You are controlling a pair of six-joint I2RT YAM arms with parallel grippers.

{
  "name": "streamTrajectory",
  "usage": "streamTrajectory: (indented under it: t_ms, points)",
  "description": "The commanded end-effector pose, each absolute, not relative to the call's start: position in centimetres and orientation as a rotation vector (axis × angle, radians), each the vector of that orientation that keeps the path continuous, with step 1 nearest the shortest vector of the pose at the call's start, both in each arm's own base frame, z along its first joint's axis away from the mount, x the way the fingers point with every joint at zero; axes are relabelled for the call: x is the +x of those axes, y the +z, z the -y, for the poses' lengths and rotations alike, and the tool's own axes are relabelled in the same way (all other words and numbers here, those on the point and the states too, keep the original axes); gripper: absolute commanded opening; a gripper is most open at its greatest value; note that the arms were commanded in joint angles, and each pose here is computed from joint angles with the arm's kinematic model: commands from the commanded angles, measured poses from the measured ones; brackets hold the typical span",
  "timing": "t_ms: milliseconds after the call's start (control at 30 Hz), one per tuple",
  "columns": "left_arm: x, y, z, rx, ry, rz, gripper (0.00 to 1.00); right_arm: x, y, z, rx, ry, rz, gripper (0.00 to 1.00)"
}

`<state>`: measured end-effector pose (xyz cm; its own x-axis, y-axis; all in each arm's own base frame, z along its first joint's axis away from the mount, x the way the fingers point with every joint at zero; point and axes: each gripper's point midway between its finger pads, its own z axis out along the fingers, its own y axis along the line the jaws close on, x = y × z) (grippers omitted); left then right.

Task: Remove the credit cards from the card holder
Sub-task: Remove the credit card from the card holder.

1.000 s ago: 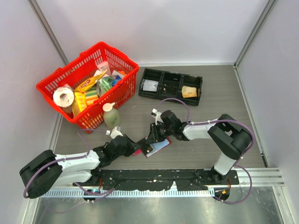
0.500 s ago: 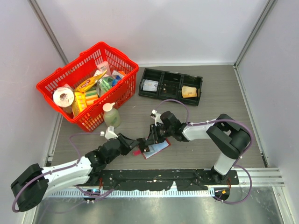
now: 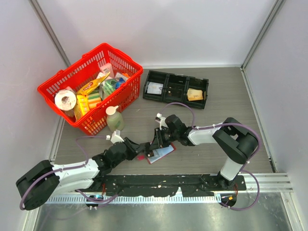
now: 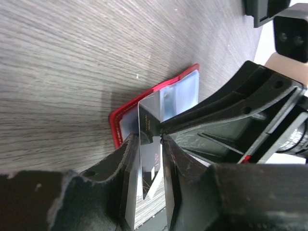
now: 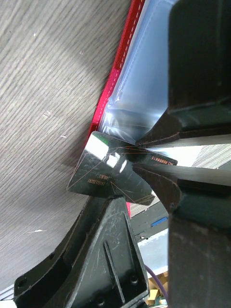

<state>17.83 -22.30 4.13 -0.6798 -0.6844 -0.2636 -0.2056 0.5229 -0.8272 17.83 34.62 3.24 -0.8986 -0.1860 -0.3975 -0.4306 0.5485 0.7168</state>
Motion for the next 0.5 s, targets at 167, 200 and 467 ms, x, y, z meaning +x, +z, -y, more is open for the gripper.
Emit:
streamTrajectory:
  t_ms: [167, 200, 467]
  points:
    - [18.7, 7.3, 23.0, -0.669, -1.200, -2.046, 0.19, 17.4, 3.0, -35.0, -0.526, 1.294, -2.501, 0.24]
    - [18.7, 7.3, 23.0, -0.669, -1.197, -2.049, 0.17, 17.3, 2.9, -34.9, -0.526, 1.295, -2.503, 0.24]
    - [18.4, 6.0, 23.1, -0.657, -1.154, -2.111, 0.15, 17.5, 3.4, -34.9, -0.520, 1.300, -2.483, 0.24]
